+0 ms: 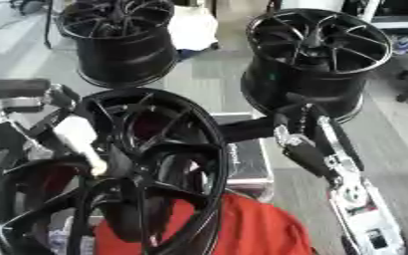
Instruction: Pull the pin out of the wheel hub.
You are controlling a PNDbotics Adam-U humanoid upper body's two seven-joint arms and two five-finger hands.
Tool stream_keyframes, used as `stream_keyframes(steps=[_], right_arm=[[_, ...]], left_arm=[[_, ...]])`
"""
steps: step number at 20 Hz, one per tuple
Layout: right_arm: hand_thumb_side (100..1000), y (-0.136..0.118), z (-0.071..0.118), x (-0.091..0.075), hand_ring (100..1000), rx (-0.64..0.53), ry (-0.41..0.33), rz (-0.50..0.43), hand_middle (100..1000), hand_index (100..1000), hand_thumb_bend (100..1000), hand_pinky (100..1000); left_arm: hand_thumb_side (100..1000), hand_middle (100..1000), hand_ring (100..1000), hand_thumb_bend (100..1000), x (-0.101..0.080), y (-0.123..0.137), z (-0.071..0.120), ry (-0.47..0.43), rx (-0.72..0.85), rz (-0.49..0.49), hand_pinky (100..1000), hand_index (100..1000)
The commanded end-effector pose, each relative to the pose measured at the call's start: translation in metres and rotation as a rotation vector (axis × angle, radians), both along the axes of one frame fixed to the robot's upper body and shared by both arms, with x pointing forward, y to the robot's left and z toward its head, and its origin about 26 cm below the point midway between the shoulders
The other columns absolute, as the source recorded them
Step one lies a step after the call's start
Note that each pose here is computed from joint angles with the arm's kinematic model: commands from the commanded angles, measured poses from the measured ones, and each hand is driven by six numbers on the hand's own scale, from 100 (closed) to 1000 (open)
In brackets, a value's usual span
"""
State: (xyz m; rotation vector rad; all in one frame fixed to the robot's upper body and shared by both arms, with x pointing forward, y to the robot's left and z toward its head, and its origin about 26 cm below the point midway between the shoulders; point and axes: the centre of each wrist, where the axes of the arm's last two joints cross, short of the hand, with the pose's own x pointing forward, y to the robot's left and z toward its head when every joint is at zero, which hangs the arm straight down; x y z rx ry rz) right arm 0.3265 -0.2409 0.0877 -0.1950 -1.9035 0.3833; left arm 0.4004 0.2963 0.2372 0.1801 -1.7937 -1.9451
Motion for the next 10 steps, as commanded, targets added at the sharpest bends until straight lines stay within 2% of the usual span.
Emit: stream_keyframes(steps=[1, 3, 4, 5, 10], right_arm=[[342, -0.007, 0.005, 0.001, 626, -0.021, -0.019, -0.011, 695, 902, 100, 650], [342, -0.008, 0.005, 0.001, 626, -0.021, -0.017, -0.015, 695, 902, 100, 650], [342, -0.008, 0.004, 0.001, 626, -0.022, -0.016, -0.018, 695, 902, 100, 650], [341, -0.009, 0.004, 0.0, 626, -0.022, -0.016, -0.022, 695, 902, 100, 650], [341, -0.014, 0.004, 0.0, 626, -0.015, -0.02, -0.051, 694, 901, 100, 650]], left_arm=[[141, 406, 392, 100, -0.011, 0.026, 0.04, -0.119, 0.292, -0.255, 472, 586], [134, 409, 395, 100, -0.018, 0.043, 0.048, -0.111, 0.273, -0.204, 476, 590], [100, 413, 398, 100, -0.022, 0.054, 0.05, -0.102, 0.265, -0.173, 480, 594], [127, 414, 398, 100, -0.026, 0.064, 0.052, -0.089, 0.257, -0.138, 481, 596], [117, 421, 402, 100, -0.045, 0.125, 0.056, -0.003, 0.195, 0.062, 486, 610]])
